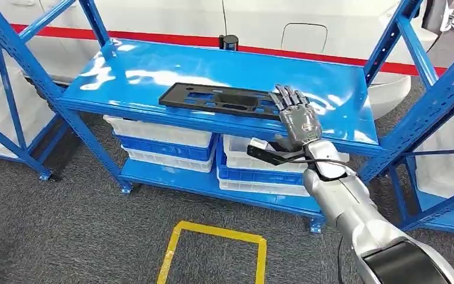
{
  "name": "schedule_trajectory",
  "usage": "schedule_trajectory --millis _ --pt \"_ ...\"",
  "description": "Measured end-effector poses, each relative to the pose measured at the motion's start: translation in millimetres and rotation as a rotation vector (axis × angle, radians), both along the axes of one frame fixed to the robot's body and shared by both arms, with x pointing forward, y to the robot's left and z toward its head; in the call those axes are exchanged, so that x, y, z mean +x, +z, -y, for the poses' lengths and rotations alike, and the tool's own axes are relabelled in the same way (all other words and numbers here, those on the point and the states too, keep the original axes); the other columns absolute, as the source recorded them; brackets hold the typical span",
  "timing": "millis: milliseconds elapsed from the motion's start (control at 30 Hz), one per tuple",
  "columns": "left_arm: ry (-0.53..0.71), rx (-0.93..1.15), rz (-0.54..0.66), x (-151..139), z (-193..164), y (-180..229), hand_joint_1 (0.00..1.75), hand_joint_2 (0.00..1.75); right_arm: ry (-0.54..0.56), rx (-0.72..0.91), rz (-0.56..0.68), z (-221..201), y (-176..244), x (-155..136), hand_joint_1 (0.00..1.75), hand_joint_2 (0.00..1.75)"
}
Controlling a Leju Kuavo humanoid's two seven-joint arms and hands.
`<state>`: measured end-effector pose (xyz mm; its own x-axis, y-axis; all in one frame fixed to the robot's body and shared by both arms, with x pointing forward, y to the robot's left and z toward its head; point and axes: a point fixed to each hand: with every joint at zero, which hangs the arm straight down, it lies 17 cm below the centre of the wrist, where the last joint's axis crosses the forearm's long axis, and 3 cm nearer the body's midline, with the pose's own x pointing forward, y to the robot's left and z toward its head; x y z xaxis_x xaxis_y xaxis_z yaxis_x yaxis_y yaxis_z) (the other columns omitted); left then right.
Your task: Take the parts from the cabinet and place them on the table.
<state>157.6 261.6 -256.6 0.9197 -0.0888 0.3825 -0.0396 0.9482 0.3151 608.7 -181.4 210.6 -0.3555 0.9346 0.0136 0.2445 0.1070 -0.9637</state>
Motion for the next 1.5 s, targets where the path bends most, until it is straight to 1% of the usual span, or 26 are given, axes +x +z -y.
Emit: schedule_trajectory --millis 367,533,700,1500 --pt "0.0 0.01 0.001 2 -2 1 0.0 0.0 0.011 0.0 0.007 -2 5 1 0.0 1.75" --pt "-0.004 0.018 0.009 3 -3 2 0.0 0.0 0.01 0.001 -0.011 -1 -4 -1 0.0 1.75" --pt "-0.017 0.016 0.016 6 -1 2 0.0 0.0 0.01 0.004 -0.007 -2 -1 1 0.0 1.75" --pt "-0.031 0.037 0.036 10 -4 4 0.0 0.0 0.025 0.007 -0.029 -14 -13 -5 0.0 1.75"
